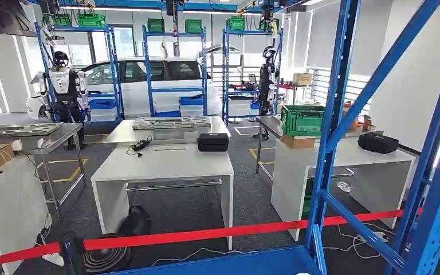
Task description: Take the parts from the cabinet and place them on the table.
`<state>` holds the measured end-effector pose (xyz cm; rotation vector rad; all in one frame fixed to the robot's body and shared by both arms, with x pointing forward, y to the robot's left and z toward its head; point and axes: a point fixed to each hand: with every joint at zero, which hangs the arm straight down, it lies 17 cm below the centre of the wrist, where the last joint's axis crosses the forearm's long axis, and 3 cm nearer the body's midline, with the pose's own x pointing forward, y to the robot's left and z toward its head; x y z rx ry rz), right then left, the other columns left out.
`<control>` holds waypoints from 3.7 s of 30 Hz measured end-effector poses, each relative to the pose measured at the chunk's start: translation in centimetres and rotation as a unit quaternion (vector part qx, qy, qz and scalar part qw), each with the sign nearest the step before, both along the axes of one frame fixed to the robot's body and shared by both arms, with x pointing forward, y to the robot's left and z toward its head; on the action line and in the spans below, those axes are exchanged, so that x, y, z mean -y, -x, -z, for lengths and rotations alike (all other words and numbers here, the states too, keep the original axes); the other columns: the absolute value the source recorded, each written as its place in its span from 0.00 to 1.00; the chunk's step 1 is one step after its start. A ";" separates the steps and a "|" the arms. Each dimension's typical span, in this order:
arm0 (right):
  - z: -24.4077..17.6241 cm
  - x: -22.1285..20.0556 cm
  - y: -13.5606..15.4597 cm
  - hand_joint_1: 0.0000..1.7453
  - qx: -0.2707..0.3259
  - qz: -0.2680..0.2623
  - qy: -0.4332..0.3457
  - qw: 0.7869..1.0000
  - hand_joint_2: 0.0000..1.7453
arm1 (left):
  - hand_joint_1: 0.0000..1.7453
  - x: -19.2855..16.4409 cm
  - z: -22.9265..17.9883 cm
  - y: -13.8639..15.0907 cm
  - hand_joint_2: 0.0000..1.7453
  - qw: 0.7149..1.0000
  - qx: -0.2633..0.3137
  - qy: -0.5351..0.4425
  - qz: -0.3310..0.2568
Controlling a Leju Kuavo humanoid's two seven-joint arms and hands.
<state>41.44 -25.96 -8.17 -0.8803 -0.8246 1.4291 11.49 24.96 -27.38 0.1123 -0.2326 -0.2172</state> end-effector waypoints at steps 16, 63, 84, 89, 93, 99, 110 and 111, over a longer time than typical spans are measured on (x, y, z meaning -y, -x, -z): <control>-0.6 2.5 0.0 1.00 0.011 0.029 0.006 0.999 1.00 | 0.00 0.0 0.0 0.0 0.00 1.000 0.001 0.000 0.000; -39.9 -24.0 -7.2 1.00 0.406 -0.244 -0.238 0.848 1.00 | 0.00 0.6 -0.2 -0.5 1.00 1.000 0.016 -0.004 0.000; -42.4 -28.0 -2.0 1.00 0.424 -0.337 -0.288 0.789 1.00 | 0.00 0.8 -0.2 -0.6 1.00 1.000 0.019 0.001 -0.002; -41.2 -28.1 -1.9 1.00 0.412 -0.338 -0.281 0.798 1.00 | 0.00 0.8 -0.2 -0.6 1.00 1.000 0.021 0.002 -0.002; -40.5 -28.0 -1.9 1.00 0.406 -0.336 -0.276 0.804 1.00 | 0.00 0.8 -0.2 -0.6 1.00 1.000 0.021 0.002 -0.004; -40.0 -28.1 -1.5 1.00 0.403 -0.337 -0.276 0.805 1.00 | 0.00 0.8 -0.2 -0.5 1.00 1.000 0.018 0.003 -0.004; -40.0 -28.7 0.0 1.00 0.402 -0.362 -0.272 0.795 1.00 | 0.00 0.8 -0.2 -0.5 1.00 1.000 0.016 0.007 -0.008; -39.8 -28.7 0.0 1.00 0.400 -0.361 -0.272 0.797 1.00 | 0.00 0.8 -0.2 -0.5 1.00 1.000 0.016 0.007 -0.010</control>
